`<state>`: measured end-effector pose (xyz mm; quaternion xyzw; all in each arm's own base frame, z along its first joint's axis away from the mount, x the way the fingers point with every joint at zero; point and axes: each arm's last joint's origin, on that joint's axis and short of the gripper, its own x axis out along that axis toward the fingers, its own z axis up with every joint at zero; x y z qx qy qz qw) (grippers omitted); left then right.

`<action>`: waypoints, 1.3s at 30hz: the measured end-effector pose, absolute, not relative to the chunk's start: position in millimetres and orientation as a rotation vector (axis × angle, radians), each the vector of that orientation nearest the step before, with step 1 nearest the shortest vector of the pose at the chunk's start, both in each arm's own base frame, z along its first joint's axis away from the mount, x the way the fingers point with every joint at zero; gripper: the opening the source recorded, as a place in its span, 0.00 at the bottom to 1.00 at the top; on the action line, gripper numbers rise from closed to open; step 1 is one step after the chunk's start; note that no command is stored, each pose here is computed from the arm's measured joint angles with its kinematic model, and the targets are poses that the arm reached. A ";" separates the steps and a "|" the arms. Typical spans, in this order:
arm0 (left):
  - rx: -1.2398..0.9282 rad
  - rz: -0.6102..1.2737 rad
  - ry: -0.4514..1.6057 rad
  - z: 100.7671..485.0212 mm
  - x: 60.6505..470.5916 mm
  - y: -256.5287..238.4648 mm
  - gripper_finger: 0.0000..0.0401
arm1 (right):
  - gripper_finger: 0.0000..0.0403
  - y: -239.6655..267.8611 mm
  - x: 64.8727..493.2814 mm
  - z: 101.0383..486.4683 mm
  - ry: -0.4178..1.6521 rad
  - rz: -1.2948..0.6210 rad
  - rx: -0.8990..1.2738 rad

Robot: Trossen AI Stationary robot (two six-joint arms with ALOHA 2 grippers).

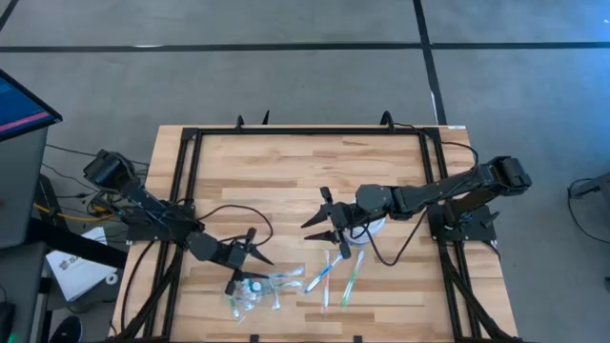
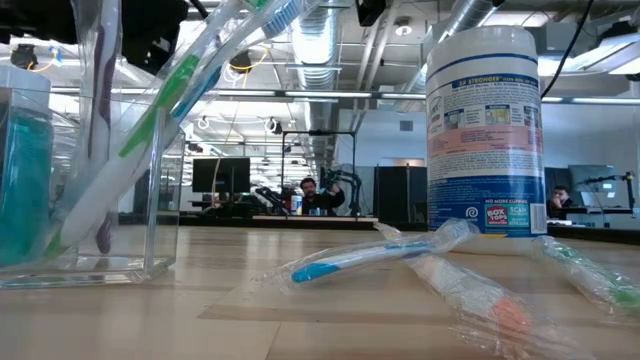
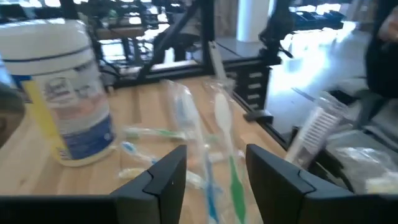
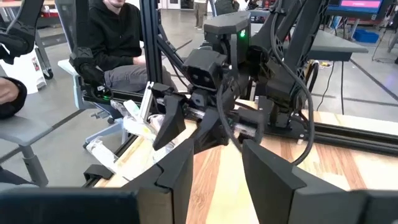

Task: Pick & Place toothbrushing station
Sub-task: Put the green toothbrush into the transparent organizer

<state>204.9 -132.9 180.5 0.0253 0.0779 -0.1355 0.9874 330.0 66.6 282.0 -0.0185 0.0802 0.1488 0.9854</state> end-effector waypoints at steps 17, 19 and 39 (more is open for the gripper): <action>0.018 -0.122 -0.021 222.0 200.3 -102.7 0.36 | 0.32 107.4 315.1 301.7 0.459 0.416 -0.019; 0.014 -0.091 -0.028 223.6 202.6 -95.9 0.36 | 0.32 114.8 309.9 302.6 0.529 0.428 -0.008; 0.006 -0.031 -0.027 223.6 208.4 -82.5 0.35 | 0.31 178.6 256.8 282.8 0.958 0.272 0.378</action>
